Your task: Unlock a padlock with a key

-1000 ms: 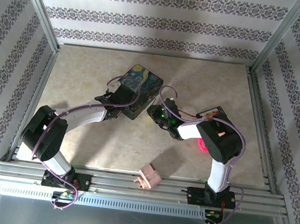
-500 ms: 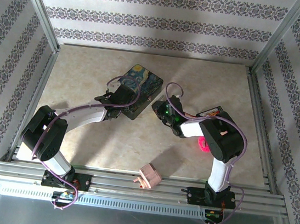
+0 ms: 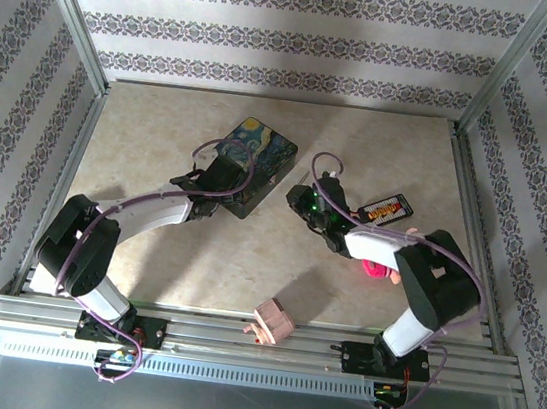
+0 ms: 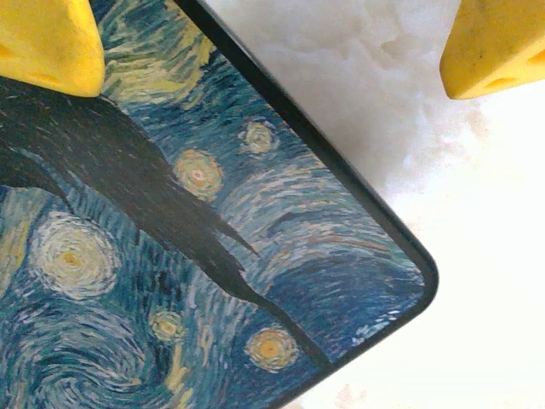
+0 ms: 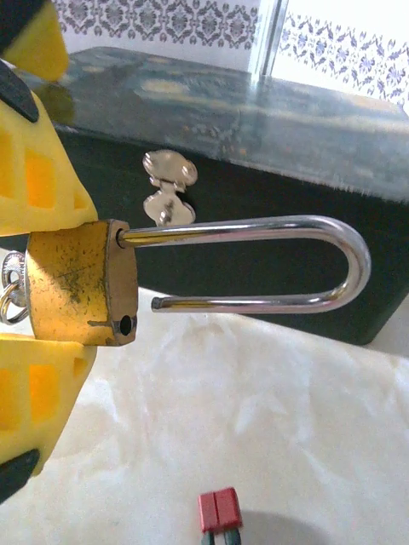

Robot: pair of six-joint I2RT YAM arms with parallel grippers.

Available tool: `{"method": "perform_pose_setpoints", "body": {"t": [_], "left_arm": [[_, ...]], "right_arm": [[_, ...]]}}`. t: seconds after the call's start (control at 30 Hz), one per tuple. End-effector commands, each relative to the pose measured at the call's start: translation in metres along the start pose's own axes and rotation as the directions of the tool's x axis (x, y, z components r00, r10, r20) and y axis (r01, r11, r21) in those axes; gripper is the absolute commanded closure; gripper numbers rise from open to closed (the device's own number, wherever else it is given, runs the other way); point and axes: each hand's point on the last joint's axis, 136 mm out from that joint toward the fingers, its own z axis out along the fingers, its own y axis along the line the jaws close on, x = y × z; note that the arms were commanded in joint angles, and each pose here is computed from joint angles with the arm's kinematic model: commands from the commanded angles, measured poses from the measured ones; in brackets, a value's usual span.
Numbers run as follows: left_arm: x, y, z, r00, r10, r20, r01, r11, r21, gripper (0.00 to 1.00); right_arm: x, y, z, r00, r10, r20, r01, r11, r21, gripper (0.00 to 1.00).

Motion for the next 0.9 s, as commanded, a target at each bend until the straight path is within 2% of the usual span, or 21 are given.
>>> {"method": "perform_pose_setpoints", "body": {"t": [0.0,0.13,0.27,0.4,0.63,0.87], "left_arm": [[0.022,0.046,-0.001,0.994,0.068,-0.086,-0.080,0.986,-0.144,0.01],[0.017,0.047,-0.005,0.996,0.054,-0.074,-0.063,0.990,-0.129,0.01],[0.014,0.042,-0.010,0.997,0.033,-0.063,-0.039,0.995,-0.088,0.01],[0.012,0.036,-0.013,0.998,0.015,-0.061,-0.019,0.999,-0.050,0.01],[0.011,0.032,-0.014,0.998,0.006,-0.063,-0.008,0.999,-0.032,0.01],[0.013,0.031,-0.013,0.997,-0.002,-0.071,0.001,1.000,-0.024,0.01]], "right_arm": [[0.005,-0.019,-0.024,0.992,-0.124,-0.038,0.128,0.985,0.119,1.00],[0.005,-0.037,-0.057,0.971,-0.218,-0.097,0.236,0.935,0.263,1.00],[0.004,-0.065,-0.097,0.951,-0.274,-0.146,0.310,0.854,0.417,1.00],[0.006,-0.085,-0.124,0.937,-0.285,-0.202,0.348,0.796,0.495,1.00],[0.023,-0.100,-0.132,0.885,-0.291,-0.365,0.455,0.713,0.534,1.00],[0.030,-0.108,-0.110,0.837,-0.274,-0.474,0.526,0.643,0.556,1.00]]}}
